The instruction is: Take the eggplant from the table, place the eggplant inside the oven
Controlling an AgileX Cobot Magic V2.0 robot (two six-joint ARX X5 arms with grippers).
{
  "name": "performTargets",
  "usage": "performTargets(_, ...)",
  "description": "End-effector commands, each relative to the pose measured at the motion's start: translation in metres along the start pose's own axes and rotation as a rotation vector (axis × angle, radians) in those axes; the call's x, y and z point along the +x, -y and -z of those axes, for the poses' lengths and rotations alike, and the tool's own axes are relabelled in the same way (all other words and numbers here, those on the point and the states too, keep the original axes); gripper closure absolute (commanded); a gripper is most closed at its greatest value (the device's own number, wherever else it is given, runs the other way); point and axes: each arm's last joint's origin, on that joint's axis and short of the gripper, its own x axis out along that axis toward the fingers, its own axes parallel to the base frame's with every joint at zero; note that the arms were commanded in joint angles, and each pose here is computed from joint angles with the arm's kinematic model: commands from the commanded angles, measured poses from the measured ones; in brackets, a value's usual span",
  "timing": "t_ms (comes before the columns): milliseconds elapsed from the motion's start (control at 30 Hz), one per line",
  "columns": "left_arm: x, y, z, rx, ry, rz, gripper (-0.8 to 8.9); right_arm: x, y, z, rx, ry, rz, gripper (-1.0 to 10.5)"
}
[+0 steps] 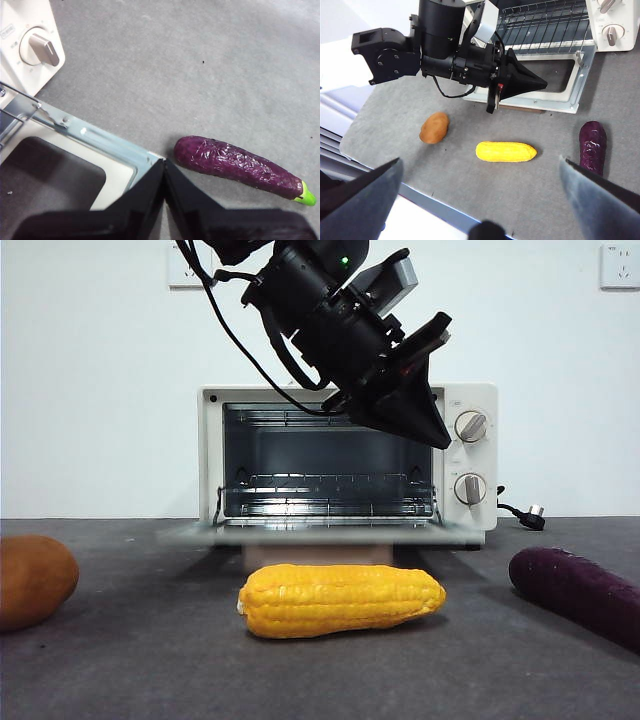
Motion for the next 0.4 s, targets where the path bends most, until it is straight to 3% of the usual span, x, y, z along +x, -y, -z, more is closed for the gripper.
performTargets(33, 0.005, 0.0, 0.004, -0.017, -0.008, 0.001, 8.19, -0.001, -0.001, -0.001, -0.016, 0.006, 0.0, 4.1)
performTargets(400, -0.052, -0.006, -0.021, -0.031, 0.107, -0.066, 8.19, 0.001, 0.003, 0.002, 0.001, -0.027, 0.082, 4.1)
